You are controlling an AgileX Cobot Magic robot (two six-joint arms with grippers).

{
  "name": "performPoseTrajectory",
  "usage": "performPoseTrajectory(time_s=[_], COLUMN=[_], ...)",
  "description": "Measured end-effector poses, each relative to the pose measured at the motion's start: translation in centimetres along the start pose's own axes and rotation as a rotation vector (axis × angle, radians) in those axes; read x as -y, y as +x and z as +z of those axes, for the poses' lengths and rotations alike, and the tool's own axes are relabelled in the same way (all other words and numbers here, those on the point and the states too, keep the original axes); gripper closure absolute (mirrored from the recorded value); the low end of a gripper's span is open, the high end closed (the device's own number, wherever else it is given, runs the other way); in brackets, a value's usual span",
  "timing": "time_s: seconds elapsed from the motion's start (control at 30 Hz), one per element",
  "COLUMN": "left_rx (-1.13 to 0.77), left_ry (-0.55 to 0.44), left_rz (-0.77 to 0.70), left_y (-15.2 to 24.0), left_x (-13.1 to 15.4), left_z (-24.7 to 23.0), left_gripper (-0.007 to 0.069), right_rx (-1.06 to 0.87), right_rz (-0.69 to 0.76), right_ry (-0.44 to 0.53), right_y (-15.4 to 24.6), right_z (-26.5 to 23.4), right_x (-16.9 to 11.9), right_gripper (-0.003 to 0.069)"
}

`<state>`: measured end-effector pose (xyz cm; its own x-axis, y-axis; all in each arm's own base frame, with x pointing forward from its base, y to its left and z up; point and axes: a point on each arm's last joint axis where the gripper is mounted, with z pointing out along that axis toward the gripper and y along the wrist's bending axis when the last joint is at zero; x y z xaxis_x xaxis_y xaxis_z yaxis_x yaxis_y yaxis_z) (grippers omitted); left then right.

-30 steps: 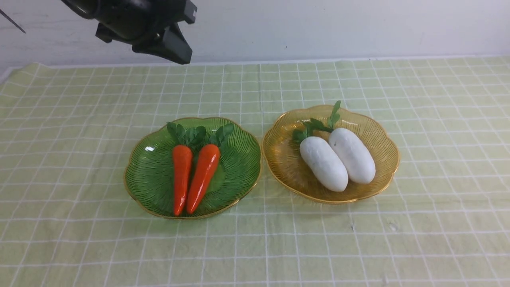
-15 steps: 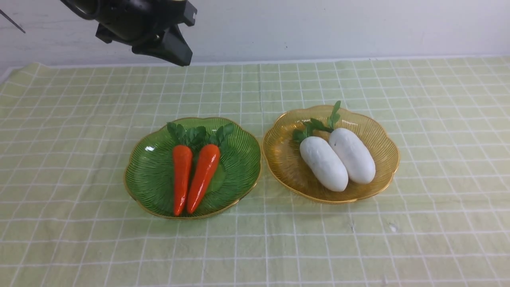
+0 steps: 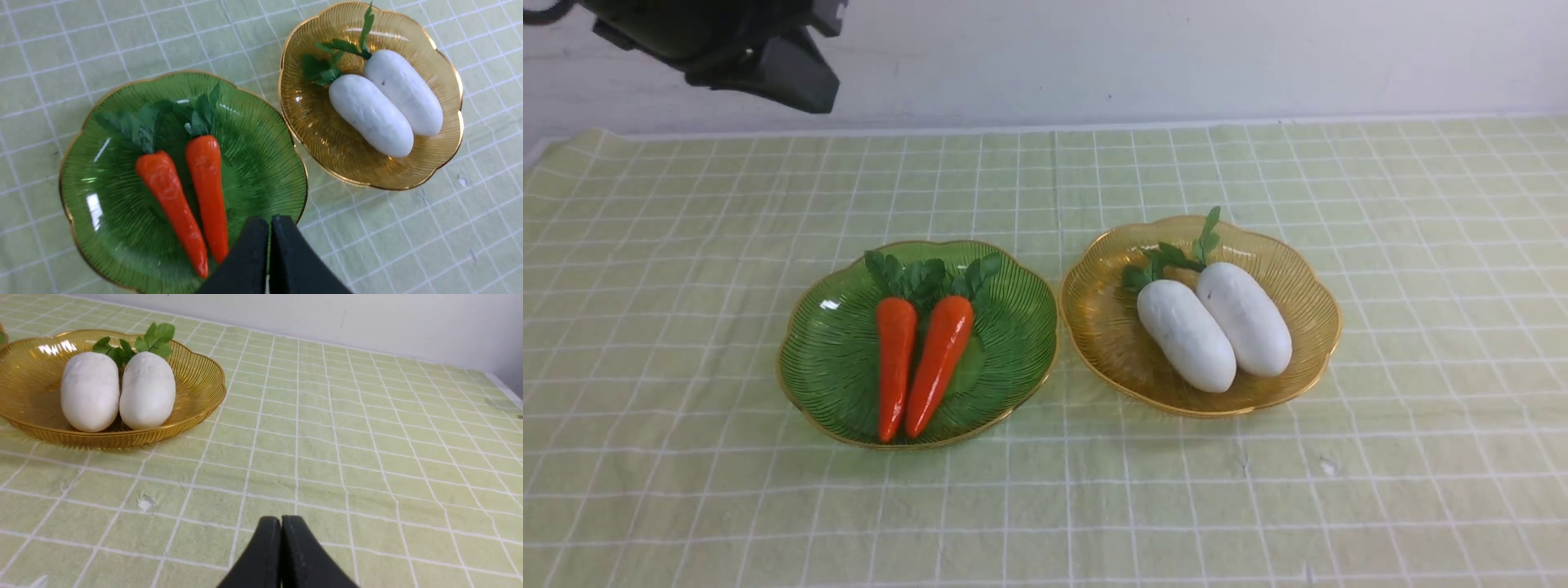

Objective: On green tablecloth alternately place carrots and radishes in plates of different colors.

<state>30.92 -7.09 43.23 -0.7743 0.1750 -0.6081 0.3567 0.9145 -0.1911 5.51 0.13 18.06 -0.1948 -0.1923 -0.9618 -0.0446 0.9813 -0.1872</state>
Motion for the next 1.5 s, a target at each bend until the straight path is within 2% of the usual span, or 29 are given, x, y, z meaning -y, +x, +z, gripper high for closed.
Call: performPoseTrajectory(time_s=[0.27, 0.77, 1.23, 1.5], left_rx=[-0.019, 0.140, 0.150, 0.226], left_ry=[-0.034, -0.045, -0.075, -0.081], left_rz=[0.013, 0.059, 0.074, 0.095], left_y=[5.0, 7.8, 14.9, 16.5], left_x=[1.0, 3.1, 4.0, 4.7], left_z=[-3.2, -9.6, -11.8, -14.0], left_gripper=[0.0633, 0.0633, 0.0633, 0.0633], right_rx=[-0.002, -0.004, -0.004, -0.005], right_rz=[0.051, 0.064, 0.066, 0.227], right_ry=[-0.016, -0.021, -0.021, -0.048], right_y=[0.0, 0.0, 0.0, 0.0], right_z=[0.0, 0.0, 0.0, 0.0], right_x=[-0.1, -0.2, -0.2, -0.4], right_gripper=[0.0673, 0.0673, 0.0673, 0.0673])
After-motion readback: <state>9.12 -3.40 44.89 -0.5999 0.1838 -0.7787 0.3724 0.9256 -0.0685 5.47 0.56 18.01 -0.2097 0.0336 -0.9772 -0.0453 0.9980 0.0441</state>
